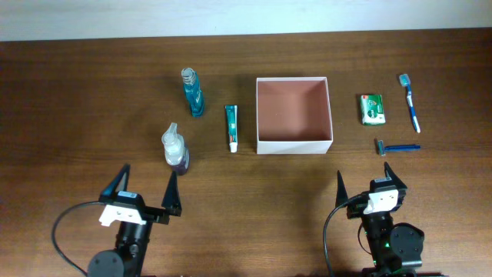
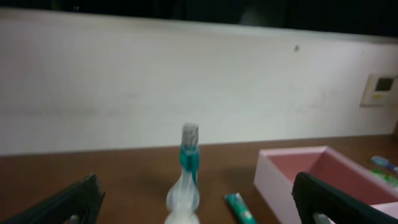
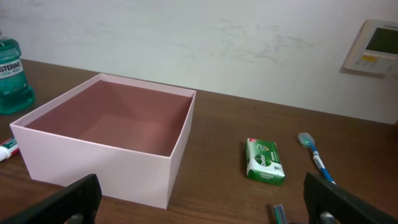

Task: Pack container
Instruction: 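Move the left gripper forward over the teal Listerine bottle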

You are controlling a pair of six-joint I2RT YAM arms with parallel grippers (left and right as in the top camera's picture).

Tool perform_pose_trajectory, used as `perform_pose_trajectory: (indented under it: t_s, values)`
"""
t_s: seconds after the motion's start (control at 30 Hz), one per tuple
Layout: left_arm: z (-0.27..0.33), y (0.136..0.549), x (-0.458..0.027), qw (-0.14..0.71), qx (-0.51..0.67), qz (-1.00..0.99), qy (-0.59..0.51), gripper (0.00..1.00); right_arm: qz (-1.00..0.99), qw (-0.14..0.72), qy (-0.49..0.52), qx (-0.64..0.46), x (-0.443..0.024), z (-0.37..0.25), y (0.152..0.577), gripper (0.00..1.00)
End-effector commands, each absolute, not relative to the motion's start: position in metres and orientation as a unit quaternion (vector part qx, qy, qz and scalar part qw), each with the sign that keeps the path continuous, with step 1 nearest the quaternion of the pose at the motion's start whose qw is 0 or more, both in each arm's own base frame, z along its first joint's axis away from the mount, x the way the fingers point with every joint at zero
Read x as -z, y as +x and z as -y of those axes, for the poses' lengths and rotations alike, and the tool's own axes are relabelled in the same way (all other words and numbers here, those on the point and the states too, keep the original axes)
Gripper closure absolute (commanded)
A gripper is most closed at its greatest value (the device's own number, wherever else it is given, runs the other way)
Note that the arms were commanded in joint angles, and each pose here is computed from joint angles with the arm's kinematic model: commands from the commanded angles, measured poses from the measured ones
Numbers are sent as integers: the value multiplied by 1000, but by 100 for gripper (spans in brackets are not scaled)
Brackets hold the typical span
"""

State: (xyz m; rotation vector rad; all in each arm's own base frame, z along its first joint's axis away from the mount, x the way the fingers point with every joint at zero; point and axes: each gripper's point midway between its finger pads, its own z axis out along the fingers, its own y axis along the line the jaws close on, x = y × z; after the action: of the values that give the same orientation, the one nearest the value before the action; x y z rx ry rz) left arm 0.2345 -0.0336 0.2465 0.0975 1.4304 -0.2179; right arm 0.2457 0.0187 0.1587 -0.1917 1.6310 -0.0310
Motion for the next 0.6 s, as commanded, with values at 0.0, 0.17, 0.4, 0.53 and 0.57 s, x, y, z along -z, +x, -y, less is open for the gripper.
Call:
perform_pose_trajectory:
  t_s: [0.0,0.17,0.4,0.53,0.57]
  values:
    - [41,230,-283,758,105,-640,70,1,-727,681,-83,16,-157,-18,245,1]
    - [61,239,-314,732,107,-656,150,1,-727,681,-83,16,-157,-18,245,1]
    - [86,260,-376,697,139,-666,229,0,-727,681,-83,16,-157,-18,245,1]
    - [92,266,-414,706,148,-646,247,1,-727,681,-83,16,-157,-18,245,1]
    - [92,270,-419,703,149,-651,247,1,-727,681,-83,16,-157,-18,245,1]
